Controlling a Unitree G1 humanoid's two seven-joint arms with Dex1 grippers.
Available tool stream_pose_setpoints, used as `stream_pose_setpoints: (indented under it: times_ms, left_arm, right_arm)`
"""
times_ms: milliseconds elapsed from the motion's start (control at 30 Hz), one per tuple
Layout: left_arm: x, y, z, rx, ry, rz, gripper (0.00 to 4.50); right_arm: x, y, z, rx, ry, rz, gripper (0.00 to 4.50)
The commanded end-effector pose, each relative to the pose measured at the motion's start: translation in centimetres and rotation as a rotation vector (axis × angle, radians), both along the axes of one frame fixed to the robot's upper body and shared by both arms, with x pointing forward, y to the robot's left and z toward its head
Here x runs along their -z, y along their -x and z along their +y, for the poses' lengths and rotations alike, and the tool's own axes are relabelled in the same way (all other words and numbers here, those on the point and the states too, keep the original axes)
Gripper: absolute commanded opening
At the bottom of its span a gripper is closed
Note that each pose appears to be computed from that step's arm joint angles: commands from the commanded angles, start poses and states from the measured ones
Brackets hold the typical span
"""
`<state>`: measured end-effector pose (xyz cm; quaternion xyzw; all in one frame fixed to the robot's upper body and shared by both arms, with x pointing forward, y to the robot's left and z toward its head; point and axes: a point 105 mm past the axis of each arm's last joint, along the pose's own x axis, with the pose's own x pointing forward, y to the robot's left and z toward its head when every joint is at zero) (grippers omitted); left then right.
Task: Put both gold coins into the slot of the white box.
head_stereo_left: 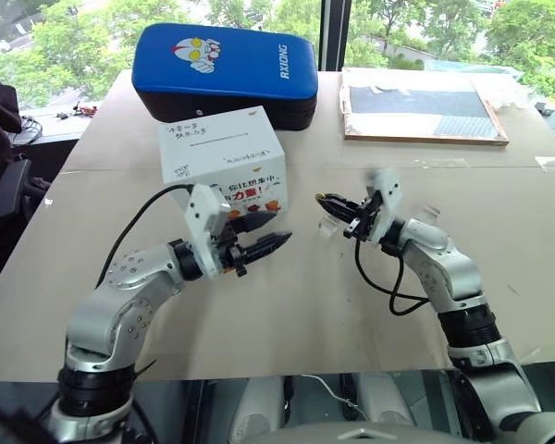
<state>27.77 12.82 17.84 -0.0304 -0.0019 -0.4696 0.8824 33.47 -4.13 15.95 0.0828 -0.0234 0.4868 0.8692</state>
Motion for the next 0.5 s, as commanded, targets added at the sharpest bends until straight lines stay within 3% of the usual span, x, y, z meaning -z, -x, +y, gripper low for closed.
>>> stream_pose_setpoints:
  times_ms: [33,233,500]
  left_arm:
    - [-2.1,-0.2,-0.2,-0.001,0.163,-0.002,2.63]
    - [-4.9,0.0,-1.5,0.054,0.427,0.026,2.63]
    - [-5.9,0.6,-3.2,0.153,0.541,0.058,2.63]
  right_arm:
    - [-3.4,2.5,0.8,-0.138,-0.187,0.020,0.05]
    - [-6.2,5.5,1.8,-0.312,-0.392,0.118,0.05]
    - [-7.4,6.9,2.5,-0.398,-0.461,0.171,0.05]
